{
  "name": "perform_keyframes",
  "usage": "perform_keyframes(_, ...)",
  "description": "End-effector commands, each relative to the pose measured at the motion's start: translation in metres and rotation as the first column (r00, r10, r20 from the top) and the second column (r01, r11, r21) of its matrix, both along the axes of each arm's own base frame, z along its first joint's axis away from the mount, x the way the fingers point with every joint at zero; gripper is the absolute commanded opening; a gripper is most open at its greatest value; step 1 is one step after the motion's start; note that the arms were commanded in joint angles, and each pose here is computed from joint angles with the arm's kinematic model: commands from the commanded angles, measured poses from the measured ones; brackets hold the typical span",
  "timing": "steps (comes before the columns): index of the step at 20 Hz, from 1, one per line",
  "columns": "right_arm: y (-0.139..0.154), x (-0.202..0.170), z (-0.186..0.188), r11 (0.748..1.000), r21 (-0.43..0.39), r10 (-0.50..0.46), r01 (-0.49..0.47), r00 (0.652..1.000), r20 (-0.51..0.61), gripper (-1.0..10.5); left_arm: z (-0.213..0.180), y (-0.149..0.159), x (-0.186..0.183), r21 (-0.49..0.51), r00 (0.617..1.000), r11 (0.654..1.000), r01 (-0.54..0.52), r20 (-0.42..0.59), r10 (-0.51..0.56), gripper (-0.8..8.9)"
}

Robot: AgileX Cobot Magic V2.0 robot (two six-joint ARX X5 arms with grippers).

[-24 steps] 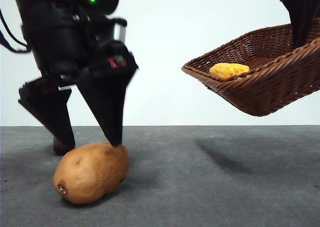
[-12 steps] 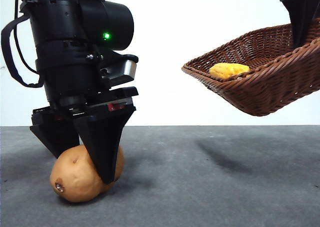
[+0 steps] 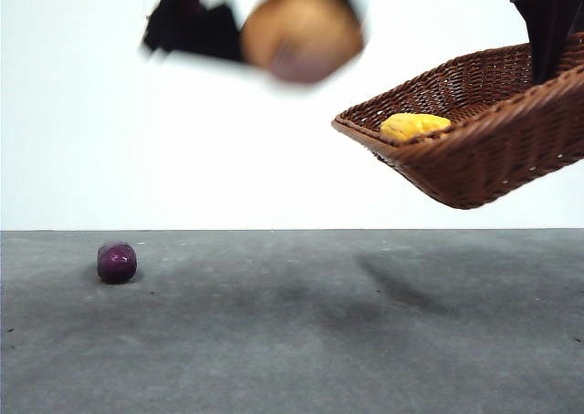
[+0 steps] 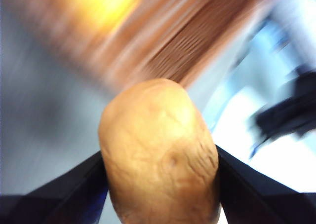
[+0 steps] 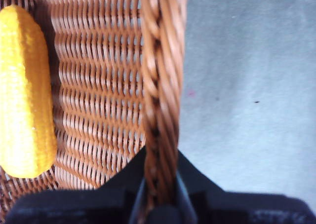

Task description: Help me put the vegetables on the table into the basket

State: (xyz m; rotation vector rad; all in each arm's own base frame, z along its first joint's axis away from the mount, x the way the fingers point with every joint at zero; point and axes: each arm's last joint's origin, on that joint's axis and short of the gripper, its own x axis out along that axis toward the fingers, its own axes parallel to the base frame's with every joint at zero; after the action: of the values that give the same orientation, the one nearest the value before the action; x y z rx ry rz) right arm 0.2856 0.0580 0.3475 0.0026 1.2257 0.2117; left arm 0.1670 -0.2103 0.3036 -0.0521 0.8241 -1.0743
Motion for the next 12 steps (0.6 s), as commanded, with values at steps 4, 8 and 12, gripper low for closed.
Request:
perform_keyframes(4, 0.019, -0.006, 0.002, 0.998, 0.052, 0.043, -0.043, 0.999, -0.007, -0.1, 0.01, -0.019, -0.01, -0.074, 0.991, 0.997, -0.035, 0.129, 0.044, -0.08)
perform_keyframes(8, 0.045, -0.014, 0.002, 0.992, 0.06, 0.113, -0.112, 0.994, -0.008, -0.1, 0.01, -0.026, -0.011, -0.095, 0.987, 0.995, -0.031, 0.154, 0.045, -0.08)
perform_keyframes(12, 0.069, -0.022, 0.003, 0.98, 0.067, 0.186, -0.186, 0.983, 0.005, -0.1, 0.004, -0.028, -0.009, -0.059, 0.988, 0.997, -0.049, 0.143, 0.057, -0.03)
